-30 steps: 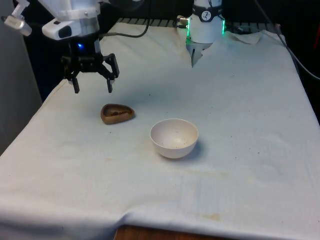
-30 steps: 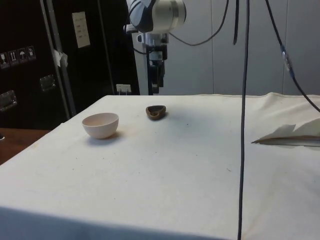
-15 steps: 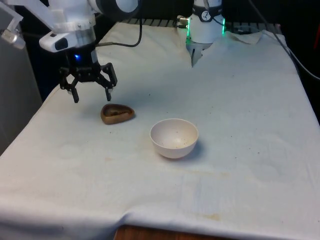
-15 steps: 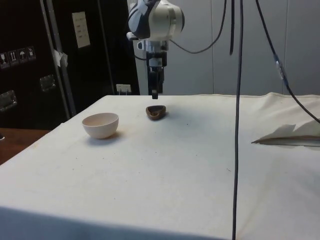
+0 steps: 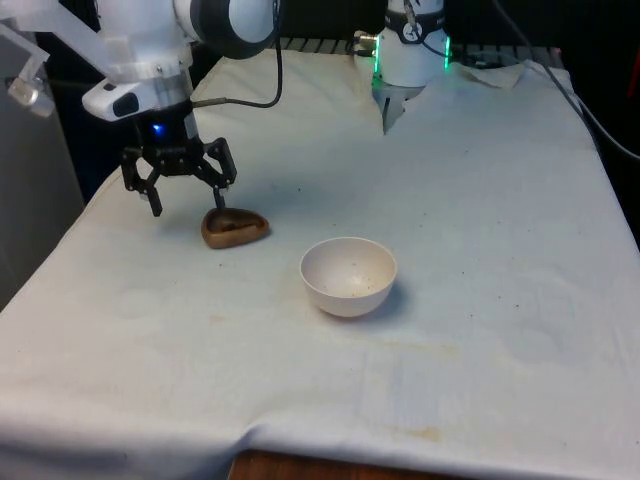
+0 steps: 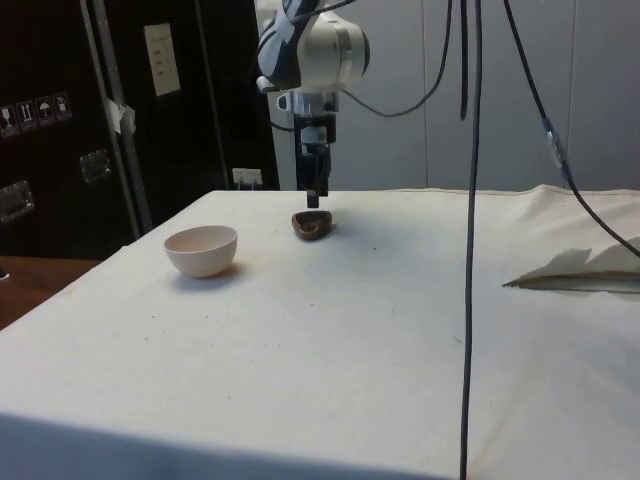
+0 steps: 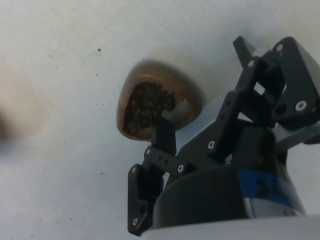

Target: Pour the coffee beans from the cup into the bowl.

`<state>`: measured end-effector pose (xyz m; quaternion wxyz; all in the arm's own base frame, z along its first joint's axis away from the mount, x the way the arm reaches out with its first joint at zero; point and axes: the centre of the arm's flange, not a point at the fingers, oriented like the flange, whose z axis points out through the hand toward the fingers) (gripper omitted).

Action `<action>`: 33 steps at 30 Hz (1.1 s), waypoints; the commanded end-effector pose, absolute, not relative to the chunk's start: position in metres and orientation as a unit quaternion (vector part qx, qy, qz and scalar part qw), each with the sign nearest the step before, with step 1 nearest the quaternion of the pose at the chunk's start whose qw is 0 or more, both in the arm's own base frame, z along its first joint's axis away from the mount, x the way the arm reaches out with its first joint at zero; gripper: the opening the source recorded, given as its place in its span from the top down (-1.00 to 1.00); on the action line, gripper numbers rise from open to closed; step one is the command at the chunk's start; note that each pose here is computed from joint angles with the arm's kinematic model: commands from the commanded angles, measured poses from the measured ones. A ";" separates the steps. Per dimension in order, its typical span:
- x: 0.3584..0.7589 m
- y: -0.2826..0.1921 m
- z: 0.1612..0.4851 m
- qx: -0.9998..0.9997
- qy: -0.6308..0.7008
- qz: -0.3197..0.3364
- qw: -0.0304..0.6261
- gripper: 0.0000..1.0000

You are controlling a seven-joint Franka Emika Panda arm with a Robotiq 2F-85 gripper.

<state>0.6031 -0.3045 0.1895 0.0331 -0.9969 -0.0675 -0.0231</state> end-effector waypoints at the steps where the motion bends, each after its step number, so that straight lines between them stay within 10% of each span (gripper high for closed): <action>1: 0.604 -0.305 0.188 -0.997 -0.068 -0.025 0.034 -1.00; 33: 0.607 -0.320 0.168 -0.995 -0.072 -0.026 0.060 -1.00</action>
